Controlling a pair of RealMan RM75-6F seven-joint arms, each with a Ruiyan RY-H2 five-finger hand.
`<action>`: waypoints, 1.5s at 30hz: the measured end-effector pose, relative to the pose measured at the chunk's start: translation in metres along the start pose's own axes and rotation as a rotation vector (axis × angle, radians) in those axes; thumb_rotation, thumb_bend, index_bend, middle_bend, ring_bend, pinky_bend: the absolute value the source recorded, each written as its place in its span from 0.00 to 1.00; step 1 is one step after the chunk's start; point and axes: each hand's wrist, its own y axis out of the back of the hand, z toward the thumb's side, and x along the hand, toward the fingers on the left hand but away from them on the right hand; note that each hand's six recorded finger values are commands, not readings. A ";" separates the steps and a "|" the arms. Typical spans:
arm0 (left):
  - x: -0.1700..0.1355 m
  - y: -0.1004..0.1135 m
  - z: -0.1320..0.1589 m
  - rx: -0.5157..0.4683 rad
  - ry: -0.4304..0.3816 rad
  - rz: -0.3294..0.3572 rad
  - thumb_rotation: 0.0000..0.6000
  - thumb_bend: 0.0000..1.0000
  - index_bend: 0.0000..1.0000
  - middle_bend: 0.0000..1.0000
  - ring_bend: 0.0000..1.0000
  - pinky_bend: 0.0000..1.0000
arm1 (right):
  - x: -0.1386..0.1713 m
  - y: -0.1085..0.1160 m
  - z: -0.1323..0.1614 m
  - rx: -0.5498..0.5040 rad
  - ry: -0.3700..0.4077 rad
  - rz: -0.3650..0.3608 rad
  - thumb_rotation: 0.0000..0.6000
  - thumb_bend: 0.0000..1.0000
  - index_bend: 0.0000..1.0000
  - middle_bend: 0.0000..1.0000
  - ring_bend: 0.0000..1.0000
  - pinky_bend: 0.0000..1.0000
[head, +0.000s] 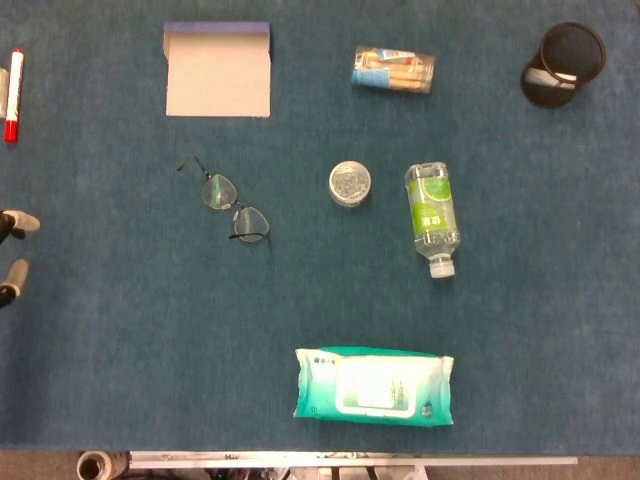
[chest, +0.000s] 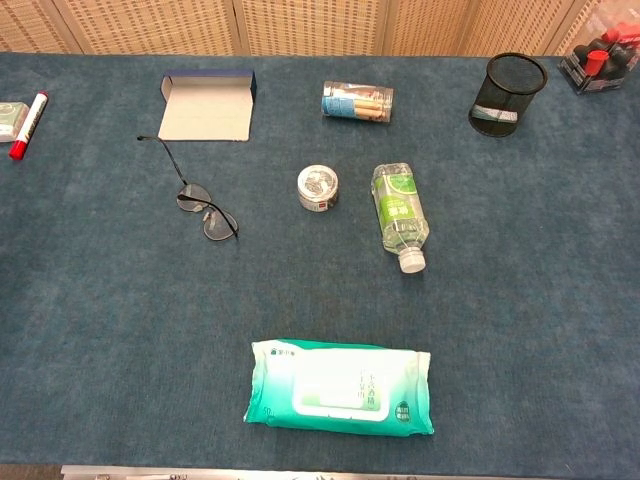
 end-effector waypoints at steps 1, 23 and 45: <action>0.001 -0.001 0.001 -0.003 -0.003 -0.001 1.00 0.32 0.37 0.46 0.35 0.41 | 0.000 0.001 0.000 -0.003 0.001 -0.004 1.00 0.41 0.57 0.47 0.33 0.30; 0.057 -0.021 0.066 -0.154 -0.239 -0.117 1.00 0.05 0.04 0.00 0.03 0.14 | -0.004 0.019 -0.013 -0.035 -0.030 -0.065 1.00 0.41 0.57 0.47 0.33 0.30; 0.127 -0.044 0.116 -0.243 -0.262 -0.150 1.00 0.05 0.00 0.00 0.02 0.14 | -0.003 0.024 -0.022 -0.055 -0.053 -0.065 1.00 0.41 0.57 0.47 0.33 0.30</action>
